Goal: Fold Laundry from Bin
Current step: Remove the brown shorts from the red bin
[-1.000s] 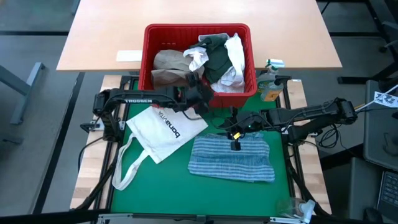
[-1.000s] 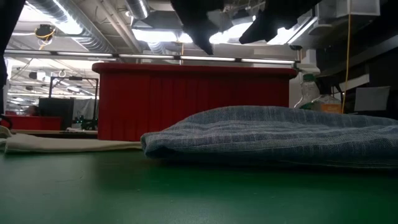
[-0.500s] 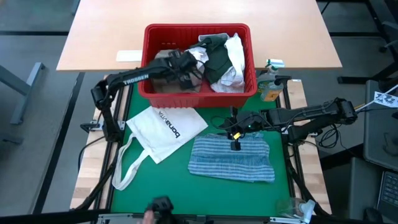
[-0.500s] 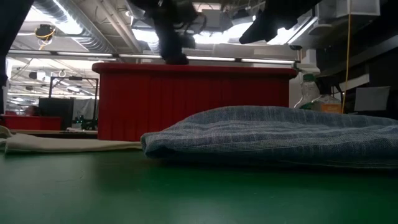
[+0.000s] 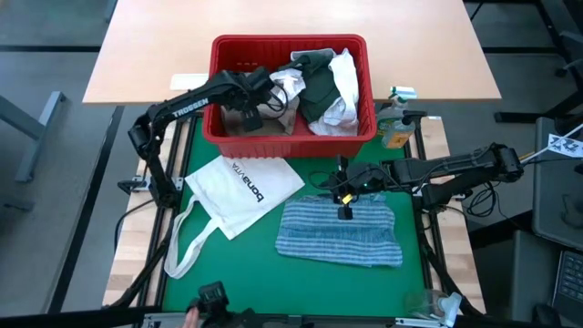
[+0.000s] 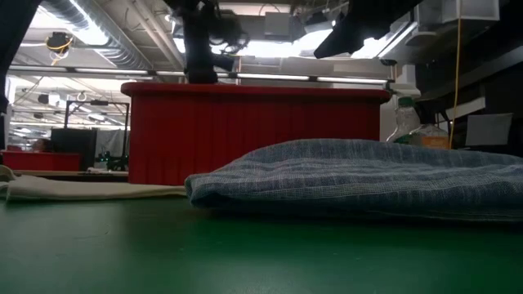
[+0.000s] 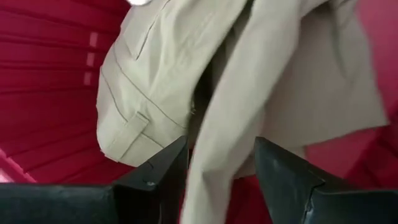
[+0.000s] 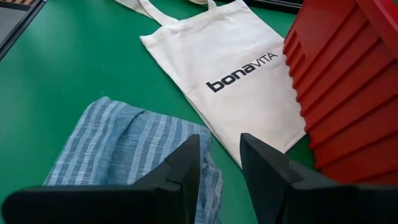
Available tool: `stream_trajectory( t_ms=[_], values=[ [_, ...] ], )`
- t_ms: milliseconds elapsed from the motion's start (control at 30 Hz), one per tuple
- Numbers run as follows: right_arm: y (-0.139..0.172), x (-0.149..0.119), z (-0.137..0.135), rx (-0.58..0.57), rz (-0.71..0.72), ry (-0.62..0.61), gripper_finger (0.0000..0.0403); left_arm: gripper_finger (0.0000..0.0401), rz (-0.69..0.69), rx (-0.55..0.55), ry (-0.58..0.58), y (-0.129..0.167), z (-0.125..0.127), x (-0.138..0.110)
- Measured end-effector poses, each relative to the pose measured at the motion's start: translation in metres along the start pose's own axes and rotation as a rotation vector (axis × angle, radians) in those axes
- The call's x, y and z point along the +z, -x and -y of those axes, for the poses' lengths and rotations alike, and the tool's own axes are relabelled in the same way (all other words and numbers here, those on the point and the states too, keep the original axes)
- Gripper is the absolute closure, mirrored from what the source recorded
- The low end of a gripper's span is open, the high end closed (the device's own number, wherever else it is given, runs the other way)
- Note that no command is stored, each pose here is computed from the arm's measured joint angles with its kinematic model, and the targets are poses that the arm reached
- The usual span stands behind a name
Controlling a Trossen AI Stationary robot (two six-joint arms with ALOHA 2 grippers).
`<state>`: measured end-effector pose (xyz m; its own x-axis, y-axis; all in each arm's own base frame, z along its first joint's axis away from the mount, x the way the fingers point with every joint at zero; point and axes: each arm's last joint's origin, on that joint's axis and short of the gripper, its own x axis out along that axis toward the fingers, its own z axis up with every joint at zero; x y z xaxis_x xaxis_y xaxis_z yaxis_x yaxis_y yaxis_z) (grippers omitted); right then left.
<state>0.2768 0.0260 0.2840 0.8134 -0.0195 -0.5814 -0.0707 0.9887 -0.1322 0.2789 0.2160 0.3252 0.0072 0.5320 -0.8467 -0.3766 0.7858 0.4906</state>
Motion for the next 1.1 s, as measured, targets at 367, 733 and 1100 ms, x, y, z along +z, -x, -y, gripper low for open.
stream_trajectory(
  t_ms=[367,733,1100],
  values=[
    [0.0,0.0,0.0,0.0,-0.001,0.0,0.0288,0.0223,0.043,-0.093,0.034,0.009,-0.021,-0.01],
    [0.0,0.0,0.0,0.0,-0.001,0.014,0.0288,0.0223,0.0,-0.162,0.077,-0.015,-0.029,-0.022],
    [0.0,0.0,0.0,0.0,-0.001,0.023,0.0288,0.0238,0.048,-0.071,0.141,-0.036,-0.038,-0.021]
  ],
)
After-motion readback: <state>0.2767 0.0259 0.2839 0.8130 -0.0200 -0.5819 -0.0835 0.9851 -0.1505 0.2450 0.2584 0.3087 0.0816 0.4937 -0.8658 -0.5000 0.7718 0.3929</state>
